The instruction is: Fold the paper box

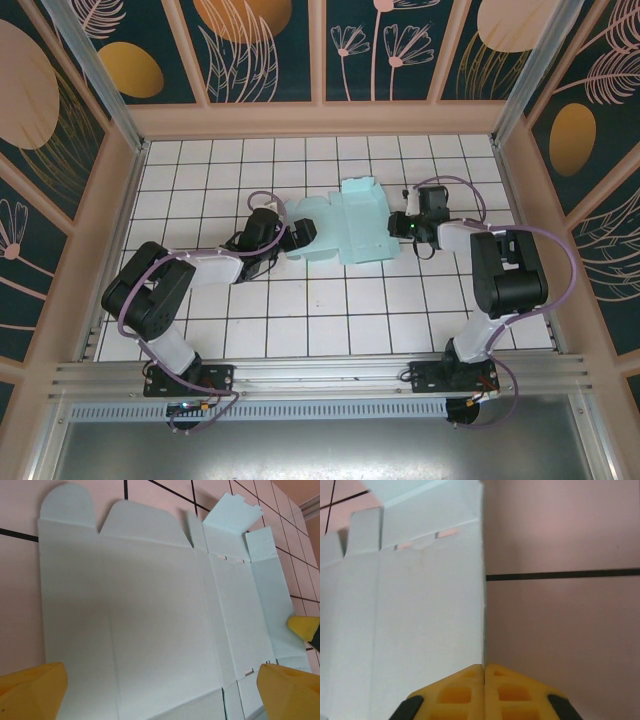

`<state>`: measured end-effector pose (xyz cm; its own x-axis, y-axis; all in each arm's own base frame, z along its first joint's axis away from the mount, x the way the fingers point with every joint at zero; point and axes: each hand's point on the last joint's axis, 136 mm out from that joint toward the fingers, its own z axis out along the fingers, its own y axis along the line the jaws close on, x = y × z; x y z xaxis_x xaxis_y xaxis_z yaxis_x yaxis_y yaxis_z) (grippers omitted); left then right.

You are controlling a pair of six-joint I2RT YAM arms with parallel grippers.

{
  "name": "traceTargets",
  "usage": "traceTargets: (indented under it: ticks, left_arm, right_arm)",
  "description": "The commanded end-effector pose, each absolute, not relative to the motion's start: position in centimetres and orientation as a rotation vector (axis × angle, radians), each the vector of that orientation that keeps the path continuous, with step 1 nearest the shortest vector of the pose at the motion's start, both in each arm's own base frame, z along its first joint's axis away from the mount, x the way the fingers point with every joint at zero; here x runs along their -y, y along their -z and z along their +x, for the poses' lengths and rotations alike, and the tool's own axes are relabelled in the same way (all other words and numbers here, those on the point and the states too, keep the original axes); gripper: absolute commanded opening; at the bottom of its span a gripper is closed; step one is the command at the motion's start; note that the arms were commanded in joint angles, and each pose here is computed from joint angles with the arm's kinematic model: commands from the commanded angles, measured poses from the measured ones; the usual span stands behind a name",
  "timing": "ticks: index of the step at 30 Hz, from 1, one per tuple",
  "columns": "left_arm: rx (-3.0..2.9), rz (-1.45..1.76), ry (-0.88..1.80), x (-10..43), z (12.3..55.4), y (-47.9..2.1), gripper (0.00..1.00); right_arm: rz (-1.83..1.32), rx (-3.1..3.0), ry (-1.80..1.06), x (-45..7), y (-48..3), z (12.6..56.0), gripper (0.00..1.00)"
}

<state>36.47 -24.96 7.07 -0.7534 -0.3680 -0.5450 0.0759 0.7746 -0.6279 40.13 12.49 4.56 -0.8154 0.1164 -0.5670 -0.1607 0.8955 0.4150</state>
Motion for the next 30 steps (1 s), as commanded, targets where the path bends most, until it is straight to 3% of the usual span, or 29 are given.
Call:
traceTargets:
  ticks: [1, 12, 23, 30]
  left_arm:
    - [-2.252, -0.202, 0.866, 25.2, 37.1, -8.2, 0.97]
    - [-2.207, -0.188, 0.828, 25.1, 38.3, -11.0, 0.99]
    - [-2.123, -0.119, 0.815, 27.2, 42.0, -18.3, 0.99]
    - [-2.181, -0.001, 0.841, 30.6, 44.6, -19.5, 0.83]
  right_arm:
    - [-0.039, -2.463, -0.554, -12.1, -4.8, 40.5, 0.00]
    - [-0.368, -2.297, -0.206, -14.2, -7.8, 40.7, 0.00]
    - [-0.483, -2.137, 0.185, -15.5, -10.8, 41.8, 0.00]
    - [-0.552, -2.109, 0.115, -16.9, -11.5, 41.1, 0.00]
